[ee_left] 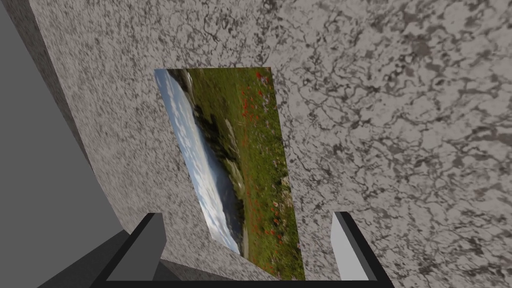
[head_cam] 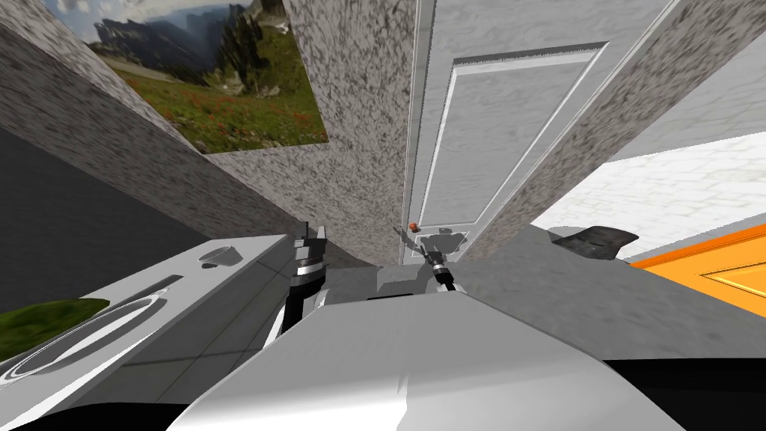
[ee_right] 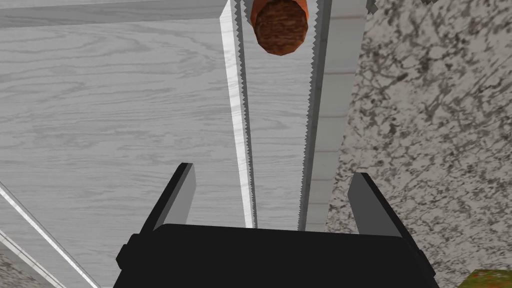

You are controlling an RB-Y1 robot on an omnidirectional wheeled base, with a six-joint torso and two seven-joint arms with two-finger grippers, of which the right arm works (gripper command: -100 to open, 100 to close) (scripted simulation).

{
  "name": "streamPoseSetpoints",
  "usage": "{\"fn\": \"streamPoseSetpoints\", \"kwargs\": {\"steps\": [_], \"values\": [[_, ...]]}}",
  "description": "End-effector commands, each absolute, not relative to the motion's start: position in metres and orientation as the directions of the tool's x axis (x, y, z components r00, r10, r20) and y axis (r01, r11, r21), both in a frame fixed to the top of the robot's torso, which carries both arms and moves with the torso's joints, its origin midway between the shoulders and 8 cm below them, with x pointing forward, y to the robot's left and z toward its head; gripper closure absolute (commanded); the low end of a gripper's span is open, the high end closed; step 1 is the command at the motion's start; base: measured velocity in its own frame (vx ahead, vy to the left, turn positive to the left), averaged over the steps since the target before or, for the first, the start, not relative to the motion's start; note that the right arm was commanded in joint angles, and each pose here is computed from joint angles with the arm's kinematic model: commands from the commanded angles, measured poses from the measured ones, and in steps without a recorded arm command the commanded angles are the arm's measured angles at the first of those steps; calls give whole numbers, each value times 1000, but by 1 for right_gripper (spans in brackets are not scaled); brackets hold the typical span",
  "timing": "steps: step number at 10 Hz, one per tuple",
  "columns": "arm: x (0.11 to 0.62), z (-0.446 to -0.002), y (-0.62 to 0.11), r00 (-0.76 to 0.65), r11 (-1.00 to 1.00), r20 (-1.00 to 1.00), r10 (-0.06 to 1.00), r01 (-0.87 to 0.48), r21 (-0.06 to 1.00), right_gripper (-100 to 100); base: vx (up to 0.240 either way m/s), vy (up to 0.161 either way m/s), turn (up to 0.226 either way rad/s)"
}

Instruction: Pull the door open

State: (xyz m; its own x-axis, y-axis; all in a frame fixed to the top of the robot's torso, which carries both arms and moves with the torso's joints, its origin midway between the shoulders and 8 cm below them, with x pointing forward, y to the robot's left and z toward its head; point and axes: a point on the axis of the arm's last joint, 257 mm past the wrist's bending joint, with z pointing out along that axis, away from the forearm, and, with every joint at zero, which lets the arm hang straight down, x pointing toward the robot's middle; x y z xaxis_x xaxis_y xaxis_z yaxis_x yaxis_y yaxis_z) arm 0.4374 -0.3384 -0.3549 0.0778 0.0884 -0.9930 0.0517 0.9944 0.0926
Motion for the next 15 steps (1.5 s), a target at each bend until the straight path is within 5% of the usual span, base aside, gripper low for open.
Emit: {"fn": "streamPoseSetpoints", "kwargs": {"steps": [1, 7, 15], "values": [[436, -363, -337, 60, 996, -996, 67, 54, 70, -100, 88, -13, 22], [433, -388, -330, 7, 999, -1000, 10, 54, 10, -100, 111, -11, 18], [398, -392, -410, -2, 990, -1000, 7, 139, 7, -100, 185, 43, 105]]}}
